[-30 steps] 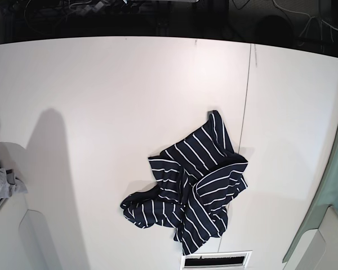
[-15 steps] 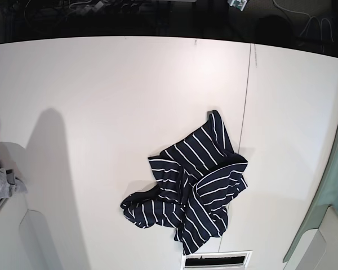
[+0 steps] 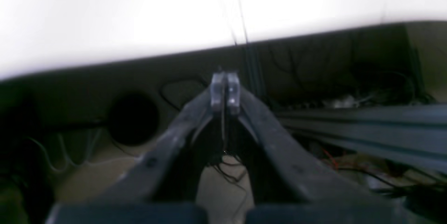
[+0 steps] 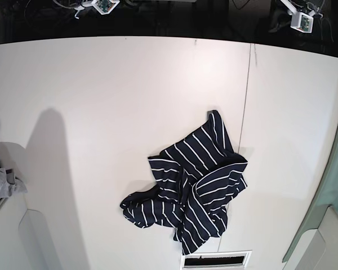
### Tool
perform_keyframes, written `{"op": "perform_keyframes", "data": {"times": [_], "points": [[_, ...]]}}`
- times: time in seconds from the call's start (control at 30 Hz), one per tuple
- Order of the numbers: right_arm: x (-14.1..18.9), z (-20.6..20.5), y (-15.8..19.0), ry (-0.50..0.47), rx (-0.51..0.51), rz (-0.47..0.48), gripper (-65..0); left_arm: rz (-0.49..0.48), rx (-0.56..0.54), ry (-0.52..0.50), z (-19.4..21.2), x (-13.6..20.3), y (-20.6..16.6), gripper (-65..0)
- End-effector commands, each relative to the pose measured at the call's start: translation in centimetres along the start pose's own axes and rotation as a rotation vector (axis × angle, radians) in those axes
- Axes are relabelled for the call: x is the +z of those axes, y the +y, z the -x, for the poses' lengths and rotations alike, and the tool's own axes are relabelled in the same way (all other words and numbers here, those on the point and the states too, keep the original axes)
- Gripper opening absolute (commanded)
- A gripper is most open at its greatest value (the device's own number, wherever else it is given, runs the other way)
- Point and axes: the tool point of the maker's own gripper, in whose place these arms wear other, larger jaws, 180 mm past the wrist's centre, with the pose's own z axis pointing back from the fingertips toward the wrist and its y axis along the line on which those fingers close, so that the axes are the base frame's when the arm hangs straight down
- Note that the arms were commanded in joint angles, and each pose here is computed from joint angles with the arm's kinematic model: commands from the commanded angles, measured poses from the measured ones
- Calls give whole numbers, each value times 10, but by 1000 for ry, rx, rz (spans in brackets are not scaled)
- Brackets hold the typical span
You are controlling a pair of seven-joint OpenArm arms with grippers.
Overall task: Layout the t-shirt on the table in an organized manner, then fold the t-shirt properly
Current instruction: 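Lower both grippers onto the crumpled navy striped t-shirt and grasp it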
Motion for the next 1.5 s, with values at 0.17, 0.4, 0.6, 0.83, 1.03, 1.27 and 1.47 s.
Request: {"op": "perform_keyframes", "data": {"times": [0.17, 0.4, 0.6, 0.83, 1.03, 1.27, 1.47], "points": [[-3, -64, -38, -173, 34, 55, -613, -3, -76, -151, -71, 13, 17, -649], [-20, -152, -90, -346, 135, 152, -557, -21, -181, -227, -116, 1, 40, -559], [-42, -223, -124, -493, 71, 259, -310, -31, -249, -301, -167, -21, 56, -350], [-90, -279, -164, -523, 17, 369, -305, -2, -260, -367, -213, -83, 65, -350], [-127, -312, -198, -484, -8, 420, -305, 22, -237, -359, -243, -149, 60, -349], [-153, -330, -216, -446, 1, 425, -305, 66, -159, -327, -266, -216, 35, -348], [-174, -320, -214, -385, -24, 402, -305, 97, -103, -257, -252, -260, 4, -349]]}}
